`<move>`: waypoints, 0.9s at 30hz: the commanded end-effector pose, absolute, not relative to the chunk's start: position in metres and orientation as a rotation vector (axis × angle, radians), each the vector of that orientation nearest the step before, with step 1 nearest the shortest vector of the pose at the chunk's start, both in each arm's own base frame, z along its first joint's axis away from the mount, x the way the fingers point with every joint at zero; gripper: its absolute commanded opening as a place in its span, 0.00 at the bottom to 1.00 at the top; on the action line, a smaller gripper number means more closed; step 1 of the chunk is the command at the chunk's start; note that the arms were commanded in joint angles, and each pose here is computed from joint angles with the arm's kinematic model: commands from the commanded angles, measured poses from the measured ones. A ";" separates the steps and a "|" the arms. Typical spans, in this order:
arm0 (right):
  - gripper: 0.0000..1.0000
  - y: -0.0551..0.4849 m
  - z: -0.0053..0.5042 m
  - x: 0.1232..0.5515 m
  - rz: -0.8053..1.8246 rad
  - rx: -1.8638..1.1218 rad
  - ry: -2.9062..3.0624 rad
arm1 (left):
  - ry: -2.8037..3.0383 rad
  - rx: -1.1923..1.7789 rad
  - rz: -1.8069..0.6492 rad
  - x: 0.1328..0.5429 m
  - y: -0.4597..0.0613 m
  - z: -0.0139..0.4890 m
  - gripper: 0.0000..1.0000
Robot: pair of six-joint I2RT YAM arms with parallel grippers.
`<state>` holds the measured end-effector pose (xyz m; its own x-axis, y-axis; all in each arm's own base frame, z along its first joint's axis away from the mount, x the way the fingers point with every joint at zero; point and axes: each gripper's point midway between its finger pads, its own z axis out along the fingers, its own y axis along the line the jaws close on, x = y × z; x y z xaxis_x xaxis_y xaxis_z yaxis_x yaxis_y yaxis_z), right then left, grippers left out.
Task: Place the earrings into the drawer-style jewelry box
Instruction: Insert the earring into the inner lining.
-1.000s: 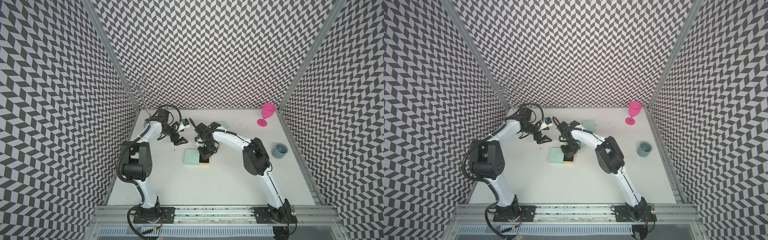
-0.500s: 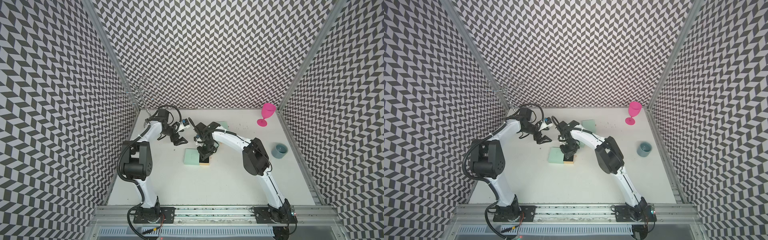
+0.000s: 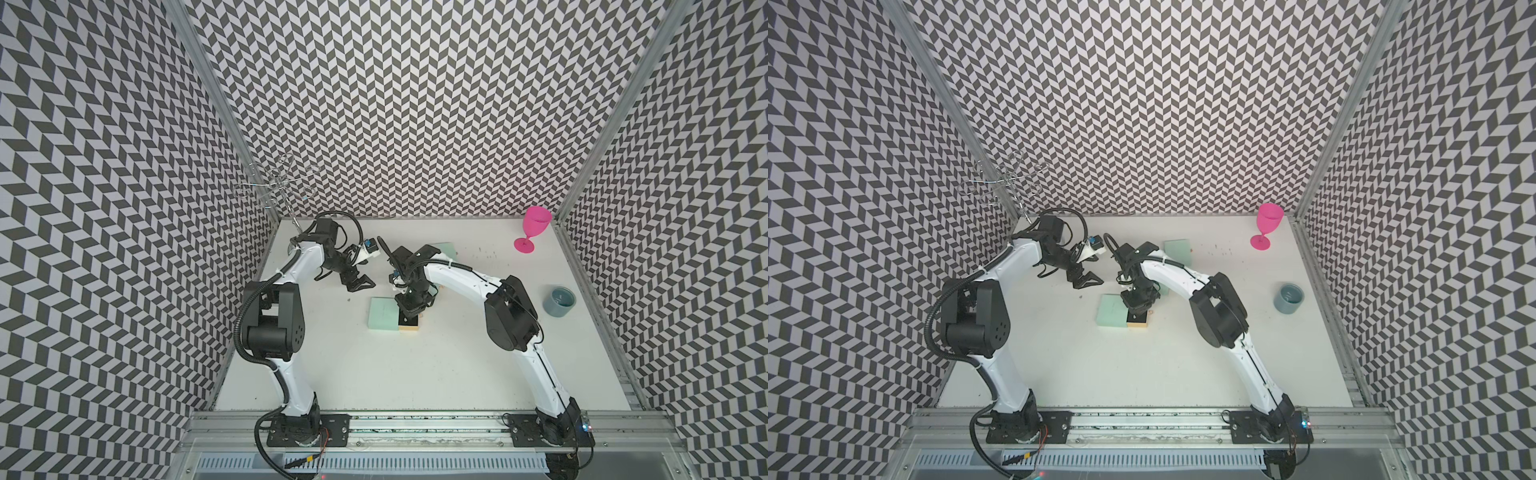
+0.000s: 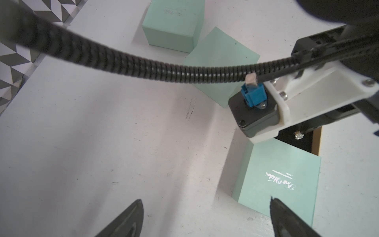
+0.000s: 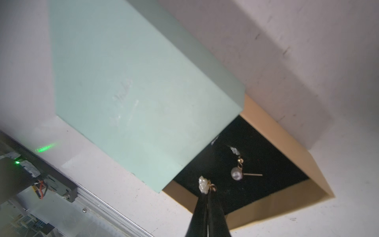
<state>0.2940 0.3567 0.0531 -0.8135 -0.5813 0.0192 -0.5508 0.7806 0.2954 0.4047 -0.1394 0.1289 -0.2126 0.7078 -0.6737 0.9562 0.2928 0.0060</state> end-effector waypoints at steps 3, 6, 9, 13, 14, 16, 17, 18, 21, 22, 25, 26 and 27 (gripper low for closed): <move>0.06 0.360 0.066 0.293 -0.445 0.947 -2.888 | 1.979 1.498 -0.581 0.403 -0.140 0.136 0.96; 0.07 0.362 0.065 0.293 -0.455 0.949 -2.884 | 1.984 1.500 -0.585 0.402 -0.139 0.134 0.96; 0.07 0.361 0.060 0.293 -0.449 0.942 -2.875 | 1.990 1.504 -0.588 0.401 -0.139 0.131 0.96; 0.07 0.364 0.060 0.294 -0.460 0.946 -2.874 | 2.009 1.510 -0.586 0.397 -0.136 0.126 0.96; 0.07 0.364 0.059 0.294 -0.464 0.947 -2.872 | 2.015 1.509 -0.588 0.396 -0.134 0.124 0.96; 0.07 0.364 0.057 0.293 -0.458 0.944 -2.865 | 2.026 1.506 -0.592 0.394 -0.131 0.121 0.96; 0.07 0.365 0.058 0.293 -0.464 0.947 -2.864 | 2.031 1.504 -0.593 0.393 -0.130 0.120 0.96; 0.07 0.366 0.058 0.294 -0.467 0.947 -2.864 | 2.032 1.505 -0.594 0.392 -0.130 0.119 0.96; 0.07 0.367 0.058 0.294 -0.472 0.951 -2.864 | 2.044 1.516 -0.594 0.388 -0.128 0.113 0.96; 0.07 0.367 0.057 0.294 -0.469 0.951 -2.861 | 2.048 1.518 -0.594 0.387 -0.128 0.111 0.96; 0.07 0.368 0.055 0.293 -0.470 0.951 -2.854 | 2.060 1.530 -0.593 0.383 -0.126 0.104 0.96; 0.07 0.368 0.056 0.293 -0.473 0.953 -2.854 | 2.062 1.532 -0.595 0.382 -0.126 0.103 0.96; 0.07 0.369 0.055 0.293 -0.475 0.952 -2.852 | 2.063 1.534 -0.597 0.381 -0.126 0.102 0.96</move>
